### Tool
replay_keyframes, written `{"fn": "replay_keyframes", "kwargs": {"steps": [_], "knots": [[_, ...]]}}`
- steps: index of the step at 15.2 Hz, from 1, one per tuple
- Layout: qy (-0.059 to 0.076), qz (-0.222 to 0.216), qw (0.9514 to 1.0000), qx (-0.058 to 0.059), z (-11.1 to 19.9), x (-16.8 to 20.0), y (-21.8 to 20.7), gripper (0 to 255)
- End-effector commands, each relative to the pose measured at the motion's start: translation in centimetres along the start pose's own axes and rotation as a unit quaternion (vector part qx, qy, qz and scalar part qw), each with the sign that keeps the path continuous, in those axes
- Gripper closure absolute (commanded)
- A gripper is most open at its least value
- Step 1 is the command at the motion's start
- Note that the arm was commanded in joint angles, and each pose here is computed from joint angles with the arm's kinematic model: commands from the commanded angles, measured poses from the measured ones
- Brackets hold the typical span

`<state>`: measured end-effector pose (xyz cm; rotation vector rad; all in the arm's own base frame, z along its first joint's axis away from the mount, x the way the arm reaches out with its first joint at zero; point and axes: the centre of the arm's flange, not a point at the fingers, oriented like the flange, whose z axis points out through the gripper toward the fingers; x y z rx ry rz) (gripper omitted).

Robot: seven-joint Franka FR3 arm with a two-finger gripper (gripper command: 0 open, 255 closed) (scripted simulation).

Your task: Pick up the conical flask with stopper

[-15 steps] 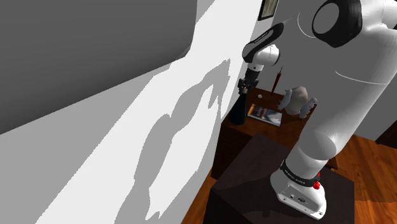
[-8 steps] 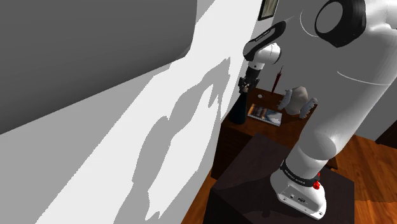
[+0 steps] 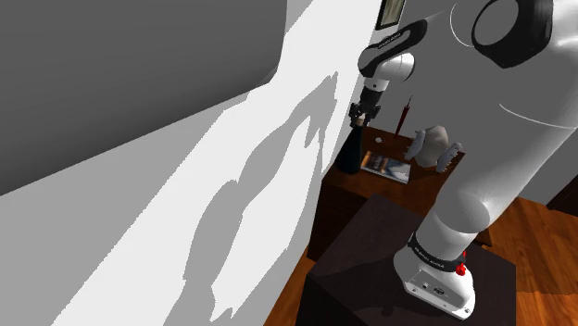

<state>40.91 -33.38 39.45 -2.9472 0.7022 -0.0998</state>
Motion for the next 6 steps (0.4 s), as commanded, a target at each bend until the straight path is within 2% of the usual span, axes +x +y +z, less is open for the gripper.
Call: {"fn": "replay_keyframes", "kwargs": {"steps": [1,6], "knots": [[0.001,0.000,1.0000,0.000,-1.2,0.1,-0.2,255],[0.001,0.000,1.0000,0.000,-2.8,0.2,-0.4,255]]}}
